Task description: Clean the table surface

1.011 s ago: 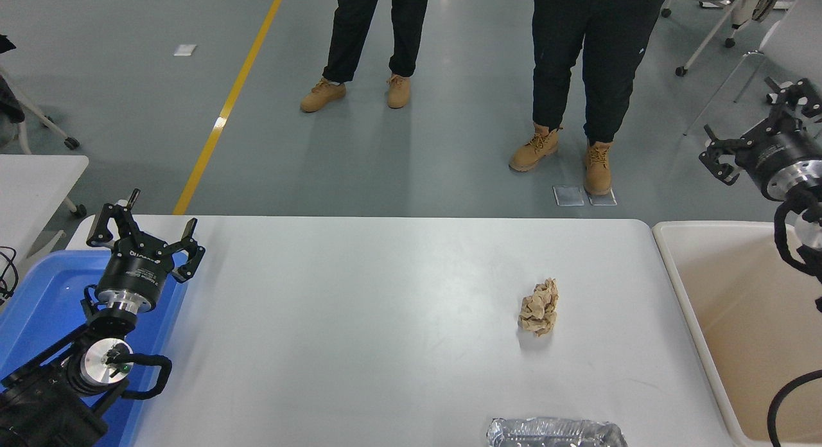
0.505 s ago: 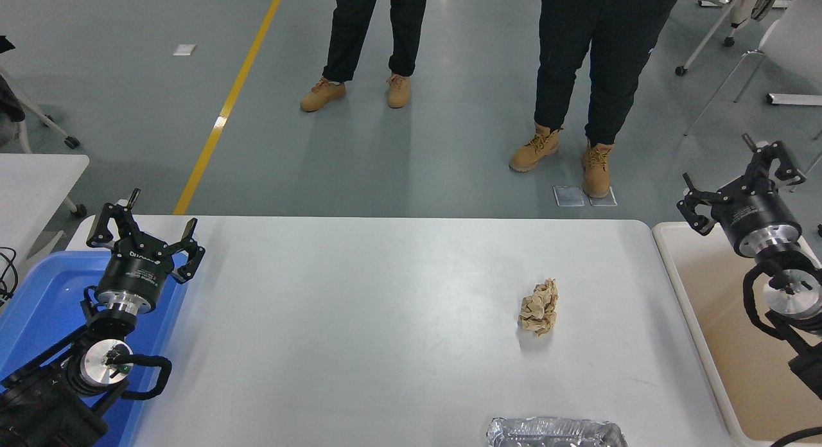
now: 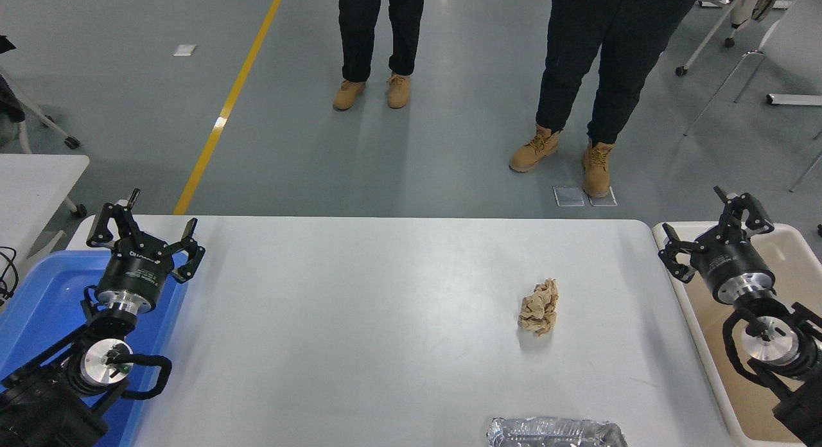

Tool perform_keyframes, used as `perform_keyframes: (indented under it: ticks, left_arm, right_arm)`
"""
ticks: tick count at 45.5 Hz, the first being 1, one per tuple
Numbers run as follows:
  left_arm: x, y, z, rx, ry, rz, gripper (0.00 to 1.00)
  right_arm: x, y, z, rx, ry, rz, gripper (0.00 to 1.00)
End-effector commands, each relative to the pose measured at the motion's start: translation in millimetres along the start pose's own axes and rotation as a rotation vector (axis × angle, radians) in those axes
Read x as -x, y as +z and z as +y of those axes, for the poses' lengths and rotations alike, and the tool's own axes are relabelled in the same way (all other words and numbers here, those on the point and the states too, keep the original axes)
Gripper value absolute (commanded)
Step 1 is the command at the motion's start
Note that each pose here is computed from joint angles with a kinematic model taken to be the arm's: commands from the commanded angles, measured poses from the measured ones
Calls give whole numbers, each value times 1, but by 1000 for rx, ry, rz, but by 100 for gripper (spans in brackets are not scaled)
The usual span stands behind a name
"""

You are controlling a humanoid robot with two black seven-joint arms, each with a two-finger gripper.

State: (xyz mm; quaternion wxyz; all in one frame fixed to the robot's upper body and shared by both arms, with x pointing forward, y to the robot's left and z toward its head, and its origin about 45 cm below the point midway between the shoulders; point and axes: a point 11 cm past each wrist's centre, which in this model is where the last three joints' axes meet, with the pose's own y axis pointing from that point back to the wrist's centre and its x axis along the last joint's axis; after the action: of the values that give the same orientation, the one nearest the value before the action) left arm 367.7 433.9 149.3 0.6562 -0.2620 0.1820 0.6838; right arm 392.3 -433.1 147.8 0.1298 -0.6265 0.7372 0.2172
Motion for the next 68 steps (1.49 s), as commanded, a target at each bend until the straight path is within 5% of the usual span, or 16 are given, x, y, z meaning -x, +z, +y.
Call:
perform_keyframes:
  ticks: [1,32,53,68]
  left_arm:
    - [0,0,0,1,0,0,99]
    - [0,0,0,0,0,0,99]
    - [0,0,0,0,0,0,99]
    - [0,0,0,1,0,0,99]
  right_arm:
    - [0,-1,-1,-2,0,6,99]
    - [0,-41,-9,-52,-19,68,99]
    - [1,-142,-15,44,-151,852,99]
    - [-14,-135,-1,303,-282,1284,99]
